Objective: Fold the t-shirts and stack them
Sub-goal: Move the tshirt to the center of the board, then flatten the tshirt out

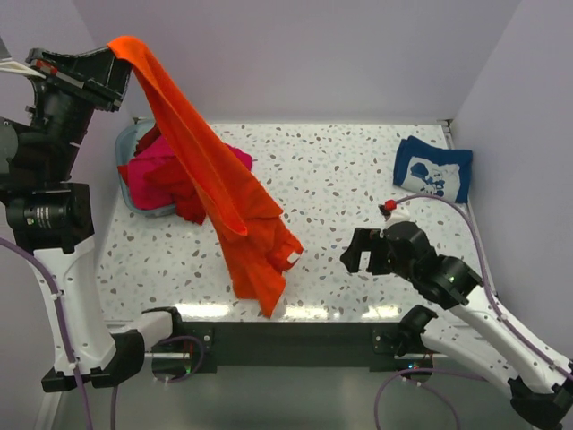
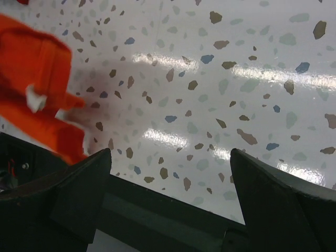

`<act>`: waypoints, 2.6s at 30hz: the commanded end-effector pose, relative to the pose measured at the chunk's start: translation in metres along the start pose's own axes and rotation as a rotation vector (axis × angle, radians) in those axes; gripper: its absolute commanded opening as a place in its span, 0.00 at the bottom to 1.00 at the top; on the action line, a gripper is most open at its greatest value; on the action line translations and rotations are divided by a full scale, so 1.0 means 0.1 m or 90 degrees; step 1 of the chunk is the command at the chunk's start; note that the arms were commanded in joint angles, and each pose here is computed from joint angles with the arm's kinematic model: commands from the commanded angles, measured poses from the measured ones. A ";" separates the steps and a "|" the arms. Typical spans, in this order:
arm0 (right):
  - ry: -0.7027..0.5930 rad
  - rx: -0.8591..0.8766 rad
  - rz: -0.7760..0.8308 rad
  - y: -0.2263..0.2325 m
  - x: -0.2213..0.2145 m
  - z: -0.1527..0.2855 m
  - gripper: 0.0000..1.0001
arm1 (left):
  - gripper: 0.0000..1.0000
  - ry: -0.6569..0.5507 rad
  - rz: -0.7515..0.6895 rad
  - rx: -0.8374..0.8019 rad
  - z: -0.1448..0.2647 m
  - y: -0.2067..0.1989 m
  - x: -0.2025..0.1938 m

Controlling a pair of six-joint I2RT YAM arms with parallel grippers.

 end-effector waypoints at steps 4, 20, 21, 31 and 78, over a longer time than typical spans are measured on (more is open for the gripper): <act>-0.044 -0.012 -0.012 -0.02 0.14 0.27 0.99 | 0.00 -0.001 0.026 -0.023 -0.19 0.01 -0.12; -0.074 -0.045 -0.015 -0.11 0.22 0.43 0.99 | 0.00 0.228 -0.037 -0.007 -0.72 -0.96 -2.11; -0.076 -0.046 -0.018 -0.11 0.23 0.43 0.99 | 0.00 0.238 -0.037 -0.023 -0.68 -1.12 -2.21; -0.095 -0.057 -0.041 -0.20 0.21 0.50 0.99 | 0.00 0.231 0.000 -0.086 -0.50 -1.51 -2.23; -0.168 -0.138 -0.175 -0.41 0.23 0.42 0.99 | 0.80 0.731 -0.242 0.105 2.38 -1.34 -5.75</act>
Point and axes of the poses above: each gripper's point midway between its finger pads, its own z axis back along the fingers, its own y axis along the line the jaws close on, x = y × z, the point moved 4 cm from there along z, back along the fingers, and after that the axes turned 10 degrees about -z, right-handed, at the moved point
